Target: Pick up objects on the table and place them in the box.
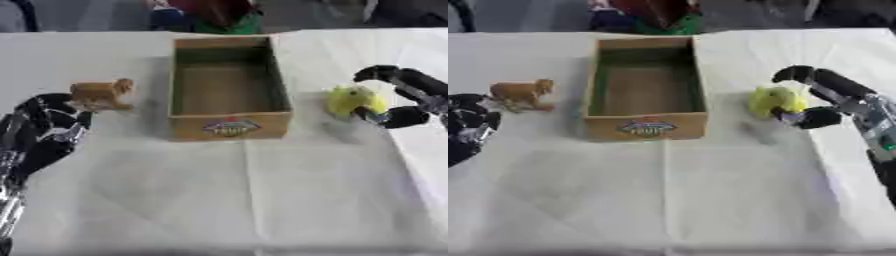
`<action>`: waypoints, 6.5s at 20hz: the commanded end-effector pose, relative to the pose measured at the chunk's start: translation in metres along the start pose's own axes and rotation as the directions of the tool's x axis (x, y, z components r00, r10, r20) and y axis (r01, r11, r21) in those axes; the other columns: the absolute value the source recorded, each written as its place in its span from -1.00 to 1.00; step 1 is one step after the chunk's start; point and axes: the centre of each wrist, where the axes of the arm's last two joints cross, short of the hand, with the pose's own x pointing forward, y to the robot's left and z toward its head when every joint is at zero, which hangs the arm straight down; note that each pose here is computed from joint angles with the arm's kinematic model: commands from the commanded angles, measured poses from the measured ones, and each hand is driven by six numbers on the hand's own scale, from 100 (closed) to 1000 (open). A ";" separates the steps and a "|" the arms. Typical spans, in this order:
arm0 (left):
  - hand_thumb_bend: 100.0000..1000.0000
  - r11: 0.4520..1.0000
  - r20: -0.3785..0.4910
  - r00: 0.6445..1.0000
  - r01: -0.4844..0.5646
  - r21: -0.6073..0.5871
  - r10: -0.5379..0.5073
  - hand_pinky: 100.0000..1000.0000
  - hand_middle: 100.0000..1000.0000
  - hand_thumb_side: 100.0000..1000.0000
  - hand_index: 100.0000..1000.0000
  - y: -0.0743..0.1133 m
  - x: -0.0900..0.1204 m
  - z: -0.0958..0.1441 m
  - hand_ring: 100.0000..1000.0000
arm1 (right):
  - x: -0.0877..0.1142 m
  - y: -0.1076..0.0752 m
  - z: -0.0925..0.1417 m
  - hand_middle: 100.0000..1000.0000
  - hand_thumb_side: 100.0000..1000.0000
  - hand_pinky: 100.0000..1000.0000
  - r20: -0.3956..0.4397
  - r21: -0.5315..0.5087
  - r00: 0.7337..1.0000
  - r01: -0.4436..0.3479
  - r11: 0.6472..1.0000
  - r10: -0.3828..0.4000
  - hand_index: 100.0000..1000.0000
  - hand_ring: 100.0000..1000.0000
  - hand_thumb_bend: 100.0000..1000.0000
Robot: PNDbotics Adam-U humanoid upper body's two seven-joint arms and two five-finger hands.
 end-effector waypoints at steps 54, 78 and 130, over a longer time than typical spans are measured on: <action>-0.40 1.000 0.032 1.000 0.001 -0.026 0.000 0.24 0.00 -0.76 0.41 -0.001 0.009 -0.005 0.04 | 0.097 -0.086 -0.140 -0.31 -0.13 0.16 0.356 -0.247 0.909 -0.131 0.960 0.215 -0.09 -0.08 -0.91; -0.44 0.909 0.092 0.904 0.415 0.039 -0.417 0.28 0.09 -0.76 0.43 0.082 0.060 -0.041 0.19 | 0.106 -0.099 -0.103 0.30 -0.18 0.27 0.456 -0.313 0.870 -0.041 0.949 0.188 0.56 0.23 -0.61; -1.00 0.555 0.411 0.503 0.832 0.006 -0.760 0.05 -0.56 -0.75 -0.16 0.029 0.107 -0.160 -0.30 | 0.117 -0.061 -0.097 0.28 -0.14 0.27 0.525 -0.121 0.848 -0.008 0.993 0.070 0.54 0.22 -0.83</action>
